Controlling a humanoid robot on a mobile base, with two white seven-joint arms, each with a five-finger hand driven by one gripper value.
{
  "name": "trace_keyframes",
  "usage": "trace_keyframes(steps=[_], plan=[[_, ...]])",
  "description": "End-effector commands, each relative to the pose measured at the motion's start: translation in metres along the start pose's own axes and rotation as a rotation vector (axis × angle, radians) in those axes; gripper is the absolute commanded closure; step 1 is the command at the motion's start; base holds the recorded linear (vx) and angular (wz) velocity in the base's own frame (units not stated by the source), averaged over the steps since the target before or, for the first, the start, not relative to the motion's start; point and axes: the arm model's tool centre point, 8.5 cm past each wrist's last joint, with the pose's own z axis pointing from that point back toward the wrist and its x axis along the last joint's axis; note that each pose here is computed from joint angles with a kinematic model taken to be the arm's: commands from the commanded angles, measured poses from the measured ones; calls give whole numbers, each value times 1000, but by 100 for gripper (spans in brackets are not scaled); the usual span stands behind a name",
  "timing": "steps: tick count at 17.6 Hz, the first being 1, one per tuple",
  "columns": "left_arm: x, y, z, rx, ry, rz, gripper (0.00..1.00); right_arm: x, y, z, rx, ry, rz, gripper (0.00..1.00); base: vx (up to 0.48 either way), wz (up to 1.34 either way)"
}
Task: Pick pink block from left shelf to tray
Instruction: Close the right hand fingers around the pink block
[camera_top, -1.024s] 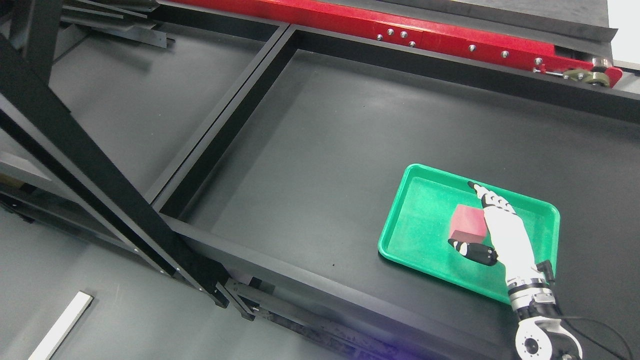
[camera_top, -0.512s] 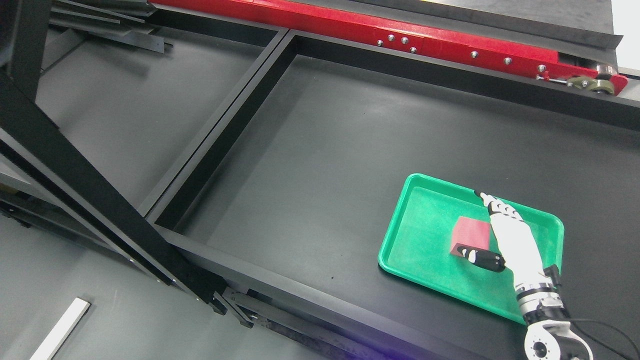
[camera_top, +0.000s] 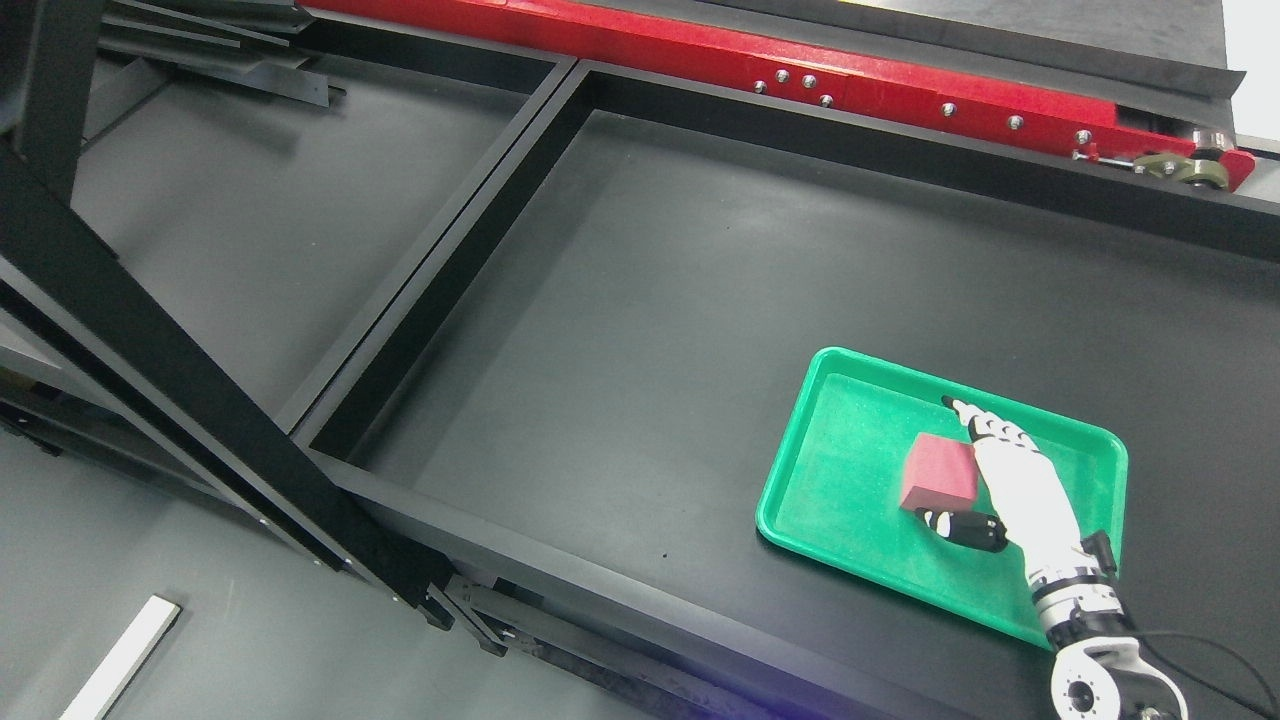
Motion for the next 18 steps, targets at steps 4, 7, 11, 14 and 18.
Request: trace_keyframes(steps=[4,7,11,14,18], plan=[[-5,12,2,18,8,-4,0,-14,26,-7,104,11,31,0,0,0],[-5,12,2,18,8,-4,0,-16,27,-7,109,19,30,0,0,0],[-5,12,2,18,8,-4,0,-27,30,-13,120,84,30,5,0,0],[-5,12,2,18,8,-4,0,-33,28,-16,117,130,32,30,0,0],[-5,12,2,18,8,-4,0,-41,22,-16,115,142,51,69,0,0]])
